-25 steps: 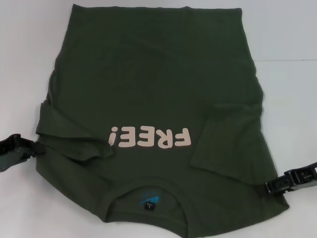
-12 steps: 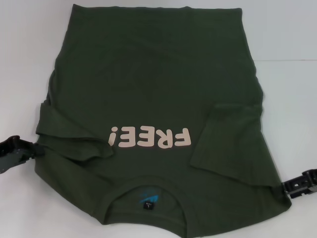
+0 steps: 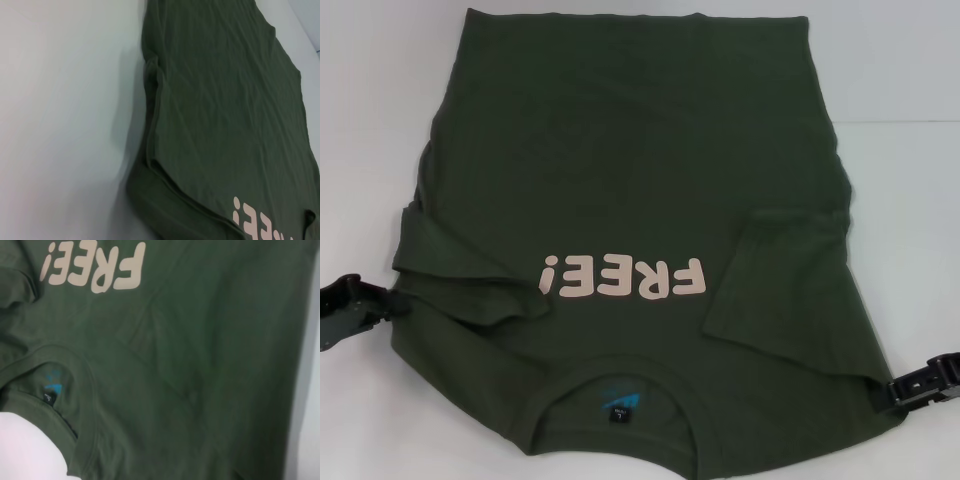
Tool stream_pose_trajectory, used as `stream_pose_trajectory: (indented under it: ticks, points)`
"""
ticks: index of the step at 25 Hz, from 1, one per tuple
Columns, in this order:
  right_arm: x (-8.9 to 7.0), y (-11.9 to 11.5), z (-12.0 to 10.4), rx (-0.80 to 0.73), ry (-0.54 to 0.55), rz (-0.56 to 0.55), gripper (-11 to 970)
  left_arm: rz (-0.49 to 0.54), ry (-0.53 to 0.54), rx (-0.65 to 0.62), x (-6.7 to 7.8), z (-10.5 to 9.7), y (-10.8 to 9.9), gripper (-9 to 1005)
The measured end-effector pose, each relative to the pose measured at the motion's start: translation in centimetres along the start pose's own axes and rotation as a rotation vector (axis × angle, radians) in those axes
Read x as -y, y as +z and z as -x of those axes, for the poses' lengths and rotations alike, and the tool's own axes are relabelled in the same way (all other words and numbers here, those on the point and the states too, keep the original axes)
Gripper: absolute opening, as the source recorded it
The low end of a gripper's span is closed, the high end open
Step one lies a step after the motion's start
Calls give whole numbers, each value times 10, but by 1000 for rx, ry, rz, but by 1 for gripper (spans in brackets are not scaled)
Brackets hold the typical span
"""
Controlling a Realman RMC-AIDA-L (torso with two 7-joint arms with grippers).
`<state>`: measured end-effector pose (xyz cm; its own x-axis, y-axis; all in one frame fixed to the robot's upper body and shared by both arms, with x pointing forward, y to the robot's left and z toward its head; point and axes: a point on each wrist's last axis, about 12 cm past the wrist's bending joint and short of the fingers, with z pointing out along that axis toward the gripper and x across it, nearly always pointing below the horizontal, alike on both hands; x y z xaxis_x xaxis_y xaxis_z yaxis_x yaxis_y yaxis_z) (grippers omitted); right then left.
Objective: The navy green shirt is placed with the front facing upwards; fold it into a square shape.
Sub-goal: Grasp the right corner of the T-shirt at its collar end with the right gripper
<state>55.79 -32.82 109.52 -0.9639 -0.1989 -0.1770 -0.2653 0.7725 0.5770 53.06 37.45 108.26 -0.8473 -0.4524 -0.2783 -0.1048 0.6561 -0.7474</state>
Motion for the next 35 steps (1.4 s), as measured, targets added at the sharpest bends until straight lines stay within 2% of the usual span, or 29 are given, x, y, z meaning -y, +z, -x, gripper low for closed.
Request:
stream_pose_trajectory:
  ticks: [14, 35]
  points:
    - [-8, 14, 3, -28, -13, 2, 730, -2, 1, 0, 1, 0, 0, 35]
    - [-24, 25, 25, 7, -50, -1, 733, -1, 4, 5, 1, 2, 0, 36]
